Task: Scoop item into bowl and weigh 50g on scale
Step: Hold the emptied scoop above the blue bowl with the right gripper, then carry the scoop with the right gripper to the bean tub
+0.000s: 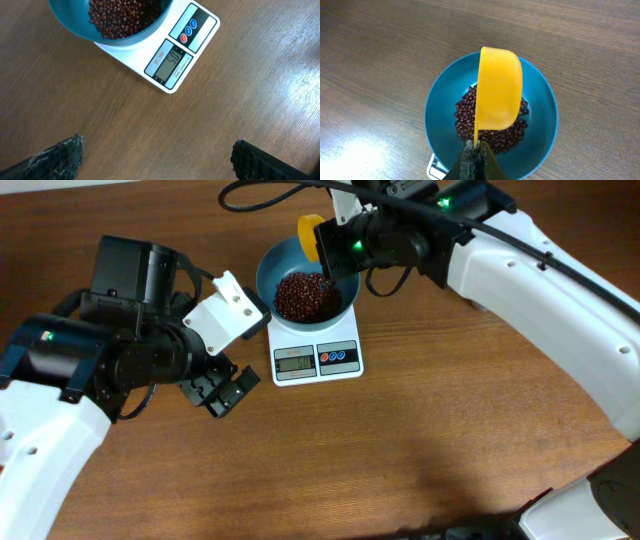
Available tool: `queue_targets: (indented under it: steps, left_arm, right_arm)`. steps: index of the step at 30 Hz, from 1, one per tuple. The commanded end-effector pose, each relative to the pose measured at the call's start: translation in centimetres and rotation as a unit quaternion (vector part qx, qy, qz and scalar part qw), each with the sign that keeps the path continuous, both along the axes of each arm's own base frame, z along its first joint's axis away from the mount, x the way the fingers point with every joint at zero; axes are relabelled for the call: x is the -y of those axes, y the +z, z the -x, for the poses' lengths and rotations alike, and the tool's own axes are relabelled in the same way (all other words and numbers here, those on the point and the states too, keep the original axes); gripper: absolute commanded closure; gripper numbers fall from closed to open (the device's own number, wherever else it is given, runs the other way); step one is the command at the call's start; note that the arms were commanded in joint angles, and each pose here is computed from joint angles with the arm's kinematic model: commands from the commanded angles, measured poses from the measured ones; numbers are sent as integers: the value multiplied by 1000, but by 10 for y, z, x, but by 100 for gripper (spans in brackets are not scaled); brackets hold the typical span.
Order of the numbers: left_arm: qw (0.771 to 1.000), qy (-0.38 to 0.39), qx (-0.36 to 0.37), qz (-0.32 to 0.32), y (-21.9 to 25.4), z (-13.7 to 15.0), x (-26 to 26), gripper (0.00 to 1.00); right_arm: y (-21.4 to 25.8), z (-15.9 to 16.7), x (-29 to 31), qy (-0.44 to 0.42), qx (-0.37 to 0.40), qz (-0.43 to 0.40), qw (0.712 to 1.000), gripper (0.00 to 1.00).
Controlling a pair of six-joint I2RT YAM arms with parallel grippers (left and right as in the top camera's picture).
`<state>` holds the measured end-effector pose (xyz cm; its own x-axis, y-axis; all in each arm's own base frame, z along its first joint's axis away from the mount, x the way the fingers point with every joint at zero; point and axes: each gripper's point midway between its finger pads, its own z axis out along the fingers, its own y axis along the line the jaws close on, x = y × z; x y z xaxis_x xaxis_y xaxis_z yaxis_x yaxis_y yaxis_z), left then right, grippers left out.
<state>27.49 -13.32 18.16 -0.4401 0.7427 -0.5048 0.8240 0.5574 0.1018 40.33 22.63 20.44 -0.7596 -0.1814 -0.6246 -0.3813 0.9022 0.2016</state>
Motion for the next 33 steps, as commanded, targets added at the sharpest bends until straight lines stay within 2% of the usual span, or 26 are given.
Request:
queue_targets:
  steps: [1,9,13,14,17,21,24,26,28,29,30,31,32,33]
  left_arm:
    - [1000,-6,12,0,7,-2,1,1]
    - [1000,-7,12,0,7,-2,1,1]
    - [1000,-7,12,0,7,-2,1,1]
    - [1000,-6,12,0,7,-2,1,1]
    - [1000,-6,12,0,7,-2,1,1]
    - [1000,-7,12,0,7,-2,1,1]
    - [1000,-6,12,0,7,-2,1,1]
    - [1000,-7,12,0,7,-2,1,1]
    - [1000,-6,12,0,7,-2,1,1]
    - [1000,-7,12,0,7,-2,1,1]
    - [1000,-6,12,0,7,-2,1,1]
    - [1000,-7,12,0,7,-2,1,1]
    - [1000,-6,12,0,7,-2,1,1]
    - [1000,-6,12,0,7,-2,1,1]
  right_arm:
    - [8,-3,-4,1,4,-14,1000,96]
    - [6,-3,9,3,-26,-45,999,96]
    - [18,26,2,80,-114,-172,975,96]
    - [27,38,8,133,-125,-211,960,96]
    - [55,43,20,217,-78,-278,932,96]
    - [69,18,74,203,-4,-295,934,96]
    - [99,-20,111,208,133,-272,930,96]
    - [137,-37,120,253,262,-238,900,96]
    - [156,-44,120,273,328,-209,880,96]
    - [159,-45,121,275,338,-204,877,96]
    - [156,-51,124,249,321,-210,889,96]
    - [142,-62,133,181,272,-219,919,96]
    - [129,-67,139,138,237,-220,936,96]
    - [100,-67,151,58,148,-234,959,96]
